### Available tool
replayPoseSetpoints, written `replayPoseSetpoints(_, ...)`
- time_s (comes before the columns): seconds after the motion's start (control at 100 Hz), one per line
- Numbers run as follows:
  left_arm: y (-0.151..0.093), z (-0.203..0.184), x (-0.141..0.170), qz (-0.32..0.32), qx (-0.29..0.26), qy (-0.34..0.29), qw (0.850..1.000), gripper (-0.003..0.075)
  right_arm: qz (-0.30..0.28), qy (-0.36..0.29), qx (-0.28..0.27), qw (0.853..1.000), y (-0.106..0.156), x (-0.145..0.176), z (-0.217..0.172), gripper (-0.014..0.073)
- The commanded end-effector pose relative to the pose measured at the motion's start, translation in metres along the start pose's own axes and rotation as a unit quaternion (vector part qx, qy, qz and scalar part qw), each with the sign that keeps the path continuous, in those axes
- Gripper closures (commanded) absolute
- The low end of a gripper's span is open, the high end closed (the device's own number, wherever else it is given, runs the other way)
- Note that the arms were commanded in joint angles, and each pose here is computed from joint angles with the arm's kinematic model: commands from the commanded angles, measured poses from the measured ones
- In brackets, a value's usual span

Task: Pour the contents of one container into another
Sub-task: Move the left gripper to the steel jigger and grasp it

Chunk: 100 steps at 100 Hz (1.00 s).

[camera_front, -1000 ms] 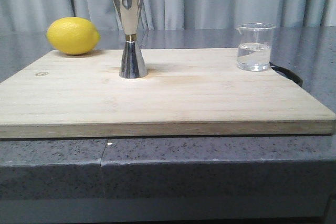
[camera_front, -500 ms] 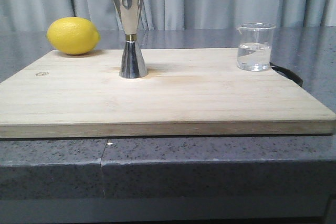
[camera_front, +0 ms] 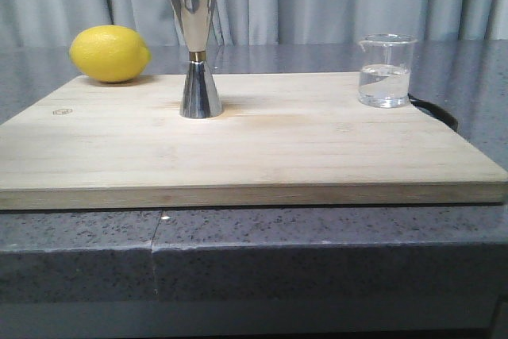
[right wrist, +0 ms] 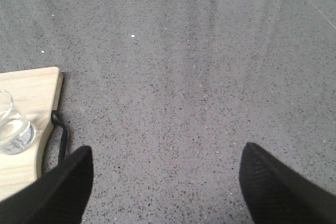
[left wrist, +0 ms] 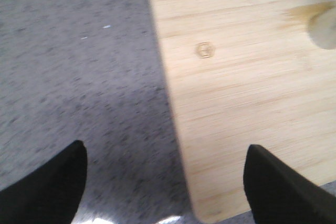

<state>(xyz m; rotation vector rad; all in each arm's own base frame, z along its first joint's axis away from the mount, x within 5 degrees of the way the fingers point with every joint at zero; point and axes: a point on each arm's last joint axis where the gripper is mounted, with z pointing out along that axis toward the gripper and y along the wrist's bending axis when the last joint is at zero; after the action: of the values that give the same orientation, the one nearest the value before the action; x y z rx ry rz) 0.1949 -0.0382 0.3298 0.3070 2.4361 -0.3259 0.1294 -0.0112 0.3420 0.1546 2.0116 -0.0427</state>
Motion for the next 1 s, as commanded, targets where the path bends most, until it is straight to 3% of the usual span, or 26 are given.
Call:
replayPoseSetpoints(0.0, -0.009, 0.005, -0.026, 0.027, 0.067, -0.051, 0.996, 0.0155, -0.012, -0.051, -0.002, 0.999, 0.001, -0.017, -0.005, 0.0071)
replayPoseSetpoints(0.25, -0.012, 0.042, -0.045, 0.085, 0.218, -0.078, 0.969, 0.0155, -0.012, -0.048, -0.002, 0.999, 0.001, -0.016, -0.005, -0.0041)
replayPoseSetpoints(0.37, -0.014, 0.059, -0.049, 0.153, 0.275, -0.108, 0.943, 0.0155, -0.012, -0.056, -0.003, 0.998, 0.001, -0.018, -0.006, -0.0041)
replayPoseSetpoints(0.64, -0.021, 0.098, -0.055, 0.215, 0.392, -0.187, 0.875, 0.0155, -0.013, -0.066, -0.005, 0.998, 0.001, -0.020, -0.006, -0.0041)
replayPoseSetpoints(0.99, -0.047, 0.143, -0.058, 0.227, 0.431, -0.266, 0.832, 0.0155, -0.013, -0.067, -0.005, 0.998, 0.001, -0.020, -0.006, -0.0041)
